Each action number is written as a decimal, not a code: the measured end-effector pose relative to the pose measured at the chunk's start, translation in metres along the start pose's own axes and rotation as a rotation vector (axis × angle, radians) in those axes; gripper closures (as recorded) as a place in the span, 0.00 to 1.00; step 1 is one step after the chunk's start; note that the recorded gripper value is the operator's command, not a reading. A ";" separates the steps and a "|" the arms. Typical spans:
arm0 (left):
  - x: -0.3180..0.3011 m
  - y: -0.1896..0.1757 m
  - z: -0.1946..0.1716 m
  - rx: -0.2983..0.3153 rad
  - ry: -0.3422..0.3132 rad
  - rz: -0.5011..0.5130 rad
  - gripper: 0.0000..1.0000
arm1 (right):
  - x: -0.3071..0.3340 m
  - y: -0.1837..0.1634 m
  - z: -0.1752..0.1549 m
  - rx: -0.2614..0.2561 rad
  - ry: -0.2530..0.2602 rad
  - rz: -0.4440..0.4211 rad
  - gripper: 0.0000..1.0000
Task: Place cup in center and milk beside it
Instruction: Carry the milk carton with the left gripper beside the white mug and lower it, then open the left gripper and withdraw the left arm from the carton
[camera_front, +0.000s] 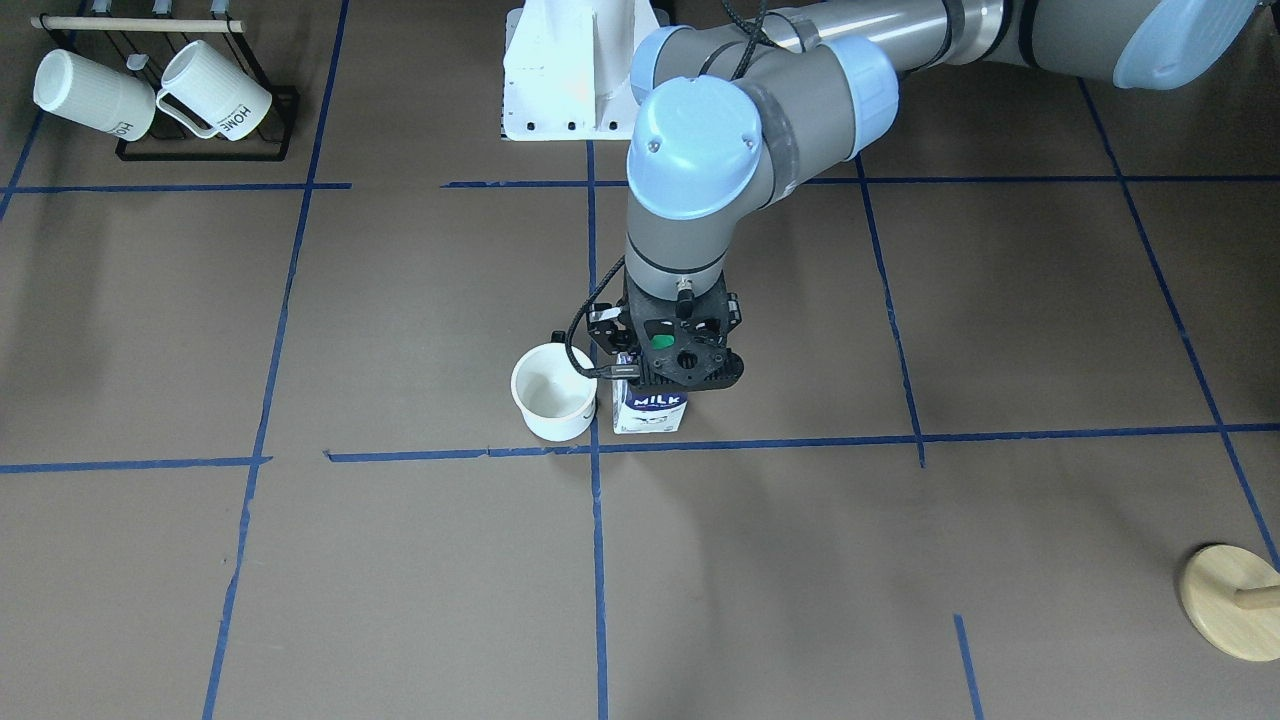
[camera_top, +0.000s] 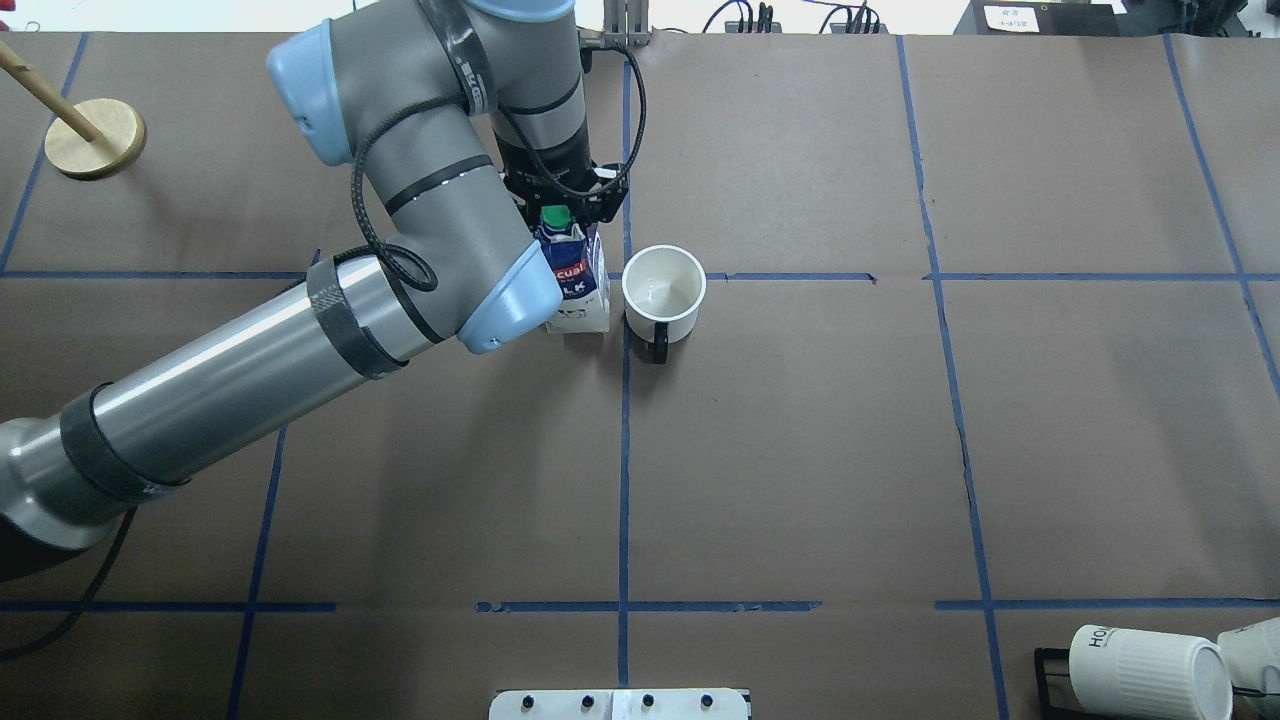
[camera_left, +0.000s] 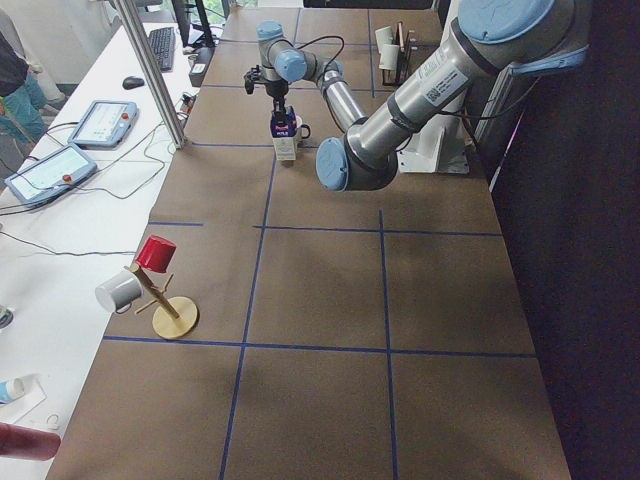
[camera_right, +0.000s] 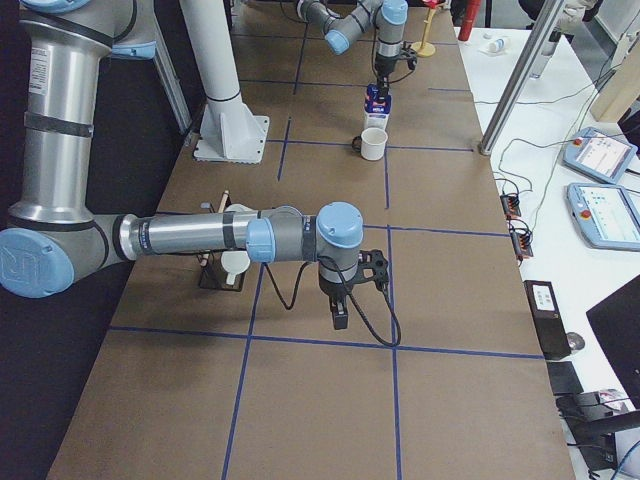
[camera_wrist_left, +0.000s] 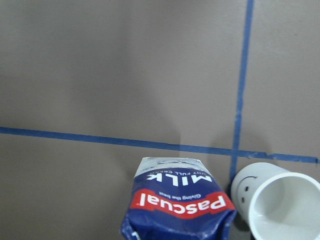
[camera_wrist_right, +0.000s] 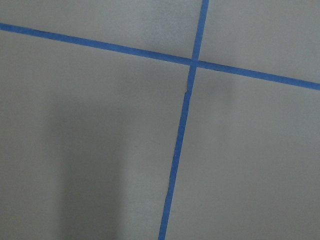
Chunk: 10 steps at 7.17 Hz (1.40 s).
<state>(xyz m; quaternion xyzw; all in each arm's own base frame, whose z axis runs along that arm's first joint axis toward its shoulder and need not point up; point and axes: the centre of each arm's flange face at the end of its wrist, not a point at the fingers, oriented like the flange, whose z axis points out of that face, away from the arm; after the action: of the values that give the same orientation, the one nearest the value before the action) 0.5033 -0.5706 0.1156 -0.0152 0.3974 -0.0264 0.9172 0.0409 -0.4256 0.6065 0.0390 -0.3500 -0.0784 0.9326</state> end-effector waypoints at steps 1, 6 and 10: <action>0.002 0.004 0.008 -0.008 -0.003 0.007 0.00 | 0.000 0.000 0.000 0.000 0.000 0.000 0.00; -0.003 0.005 -0.016 0.023 -0.005 0.045 0.00 | -0.002 -0.004 -0.002 0.006 -0.004 -0.005 0.00; -0.205 -0.011 -0.108 0.011 0.021 0.174 0.00 | -0.002 -0.005 -0.002 0.006 -0.005 0.002 0.00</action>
<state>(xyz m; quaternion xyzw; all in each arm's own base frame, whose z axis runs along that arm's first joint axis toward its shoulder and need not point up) 0.2839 -0.5701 0.1914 0.0246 0.4065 0.0514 0.9119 0.0403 -0.4300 0.6029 0.0411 -0.3526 -0.0767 0.9317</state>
